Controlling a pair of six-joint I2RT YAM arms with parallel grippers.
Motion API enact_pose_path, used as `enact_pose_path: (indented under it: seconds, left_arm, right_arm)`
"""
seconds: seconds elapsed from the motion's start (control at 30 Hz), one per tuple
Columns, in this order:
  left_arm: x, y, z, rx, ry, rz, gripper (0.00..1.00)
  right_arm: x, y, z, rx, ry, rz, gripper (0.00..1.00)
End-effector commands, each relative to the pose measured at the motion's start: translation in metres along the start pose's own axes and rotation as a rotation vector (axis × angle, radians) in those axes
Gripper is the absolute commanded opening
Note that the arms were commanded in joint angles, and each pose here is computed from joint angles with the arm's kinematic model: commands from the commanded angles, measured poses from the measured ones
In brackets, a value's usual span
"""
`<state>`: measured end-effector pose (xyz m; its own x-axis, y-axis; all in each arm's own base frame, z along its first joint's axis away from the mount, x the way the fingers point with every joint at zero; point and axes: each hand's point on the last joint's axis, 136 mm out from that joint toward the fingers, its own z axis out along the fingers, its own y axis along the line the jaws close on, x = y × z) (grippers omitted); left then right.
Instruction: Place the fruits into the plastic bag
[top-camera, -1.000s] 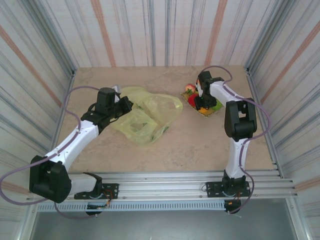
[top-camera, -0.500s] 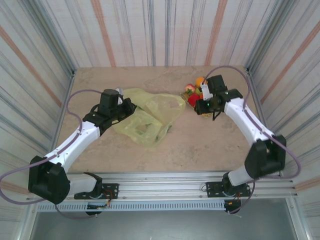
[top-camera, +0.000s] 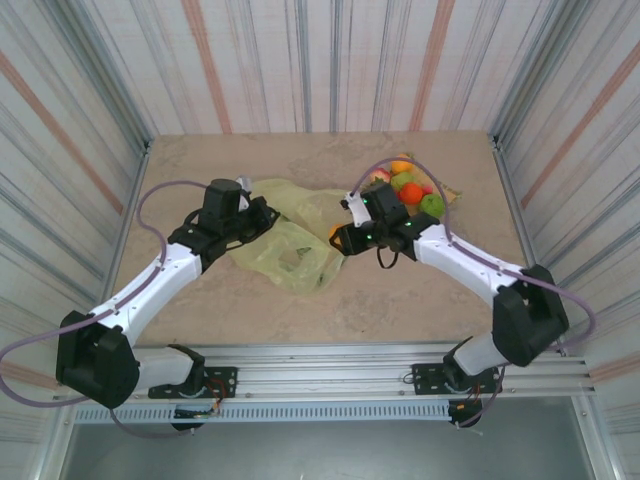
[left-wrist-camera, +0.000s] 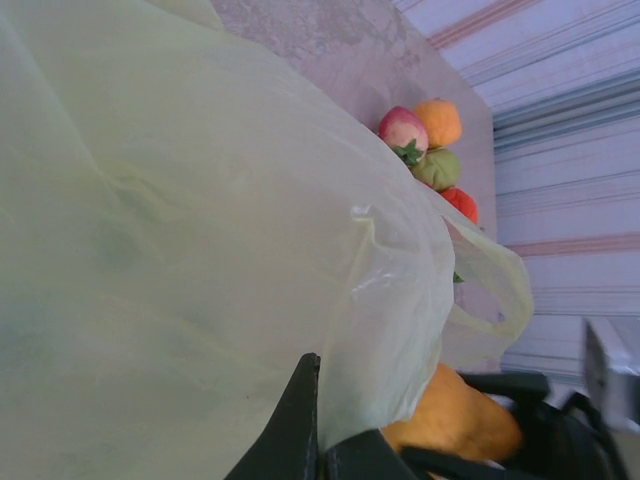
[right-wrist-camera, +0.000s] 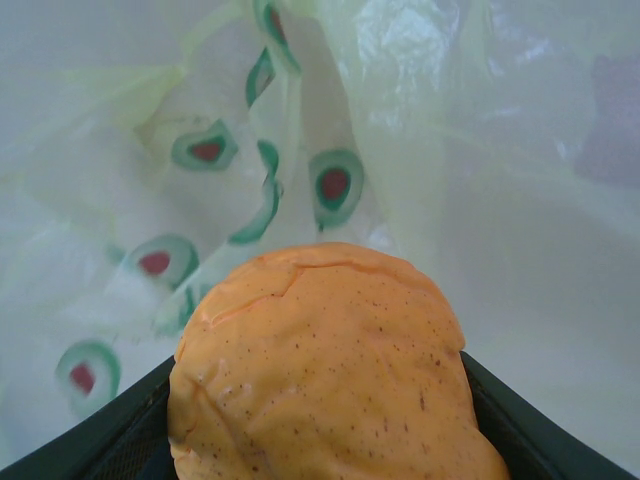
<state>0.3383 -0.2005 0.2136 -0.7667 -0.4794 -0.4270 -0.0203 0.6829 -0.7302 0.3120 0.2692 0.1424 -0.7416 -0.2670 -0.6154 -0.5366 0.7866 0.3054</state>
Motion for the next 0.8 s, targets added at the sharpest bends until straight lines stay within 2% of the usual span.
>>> enact_pose_path:
  seconds: [0.0, 0.23, 0.43, 0.6, 0.77]
  left_arm:
    - [-0.002, -0.018, 0.0, 0.068, 0.009, 0.002, 0.0]
    - [0.002, -0.029, 0.01, 0.122, 0.051, 0.01, 0.0]
    - [0.01, -0.039, 0.02, 0.157, 0.08, 0.008, 0.0]
    - [0.01, -0.043, 0.025, 0.176, 0.083, -0.013, 0.0]
    - [0.005, -0.042, 0.025, 0.165, 0.058, 0.001, 0.0]
  right_arm:
    - [-0.032, -0.004, 0.02, 0.032, -0.119, 0.045, 0.54]
    - [-0.046, 0.015, 0.062, -0.042, -0.145, 0.133, 0.55]
    - [-0.05, 0.026, 0.097, -0.063, -0.132, 0.285, 0.56]
    - [-0.057, 0.03, 0.112, -0.097, -0.147, 0.417, 0.64]
    - [-0.061, 0.043, 0.114, -0.16, -0.137, 0.414, 0.72]
